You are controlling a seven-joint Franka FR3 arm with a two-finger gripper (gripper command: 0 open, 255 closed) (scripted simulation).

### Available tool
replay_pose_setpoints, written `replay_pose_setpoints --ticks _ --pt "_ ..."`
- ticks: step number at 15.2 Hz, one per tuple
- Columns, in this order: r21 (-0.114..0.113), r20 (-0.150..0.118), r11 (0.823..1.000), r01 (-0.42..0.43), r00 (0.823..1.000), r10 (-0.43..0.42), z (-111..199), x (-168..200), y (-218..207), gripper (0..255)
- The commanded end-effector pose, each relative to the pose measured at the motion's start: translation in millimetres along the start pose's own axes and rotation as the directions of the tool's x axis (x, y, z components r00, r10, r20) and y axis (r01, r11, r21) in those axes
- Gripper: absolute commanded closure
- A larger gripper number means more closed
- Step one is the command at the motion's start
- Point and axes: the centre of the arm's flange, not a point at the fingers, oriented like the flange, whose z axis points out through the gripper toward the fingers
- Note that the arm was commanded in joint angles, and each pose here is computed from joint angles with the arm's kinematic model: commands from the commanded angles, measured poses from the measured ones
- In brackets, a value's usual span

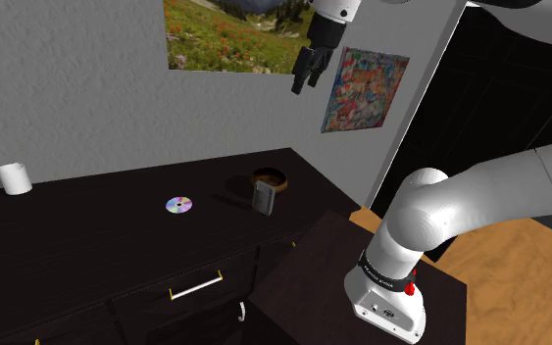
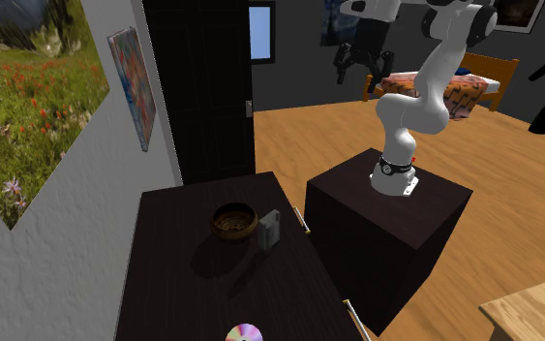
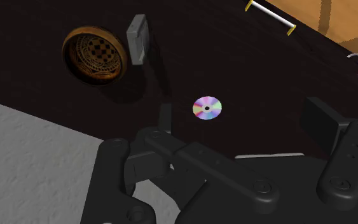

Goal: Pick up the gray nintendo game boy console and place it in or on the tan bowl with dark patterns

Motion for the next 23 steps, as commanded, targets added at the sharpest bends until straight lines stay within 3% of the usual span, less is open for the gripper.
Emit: replay_pose_setpoints --ticks 1,23 --pt "0.0 0.0 1.0 0.0 1.0 0.0 0.0 0.0 0.0 0" --pt "0.04 0.062 0.999 0.007 0.998 -0.01 274.9 47.4 93.0 0"
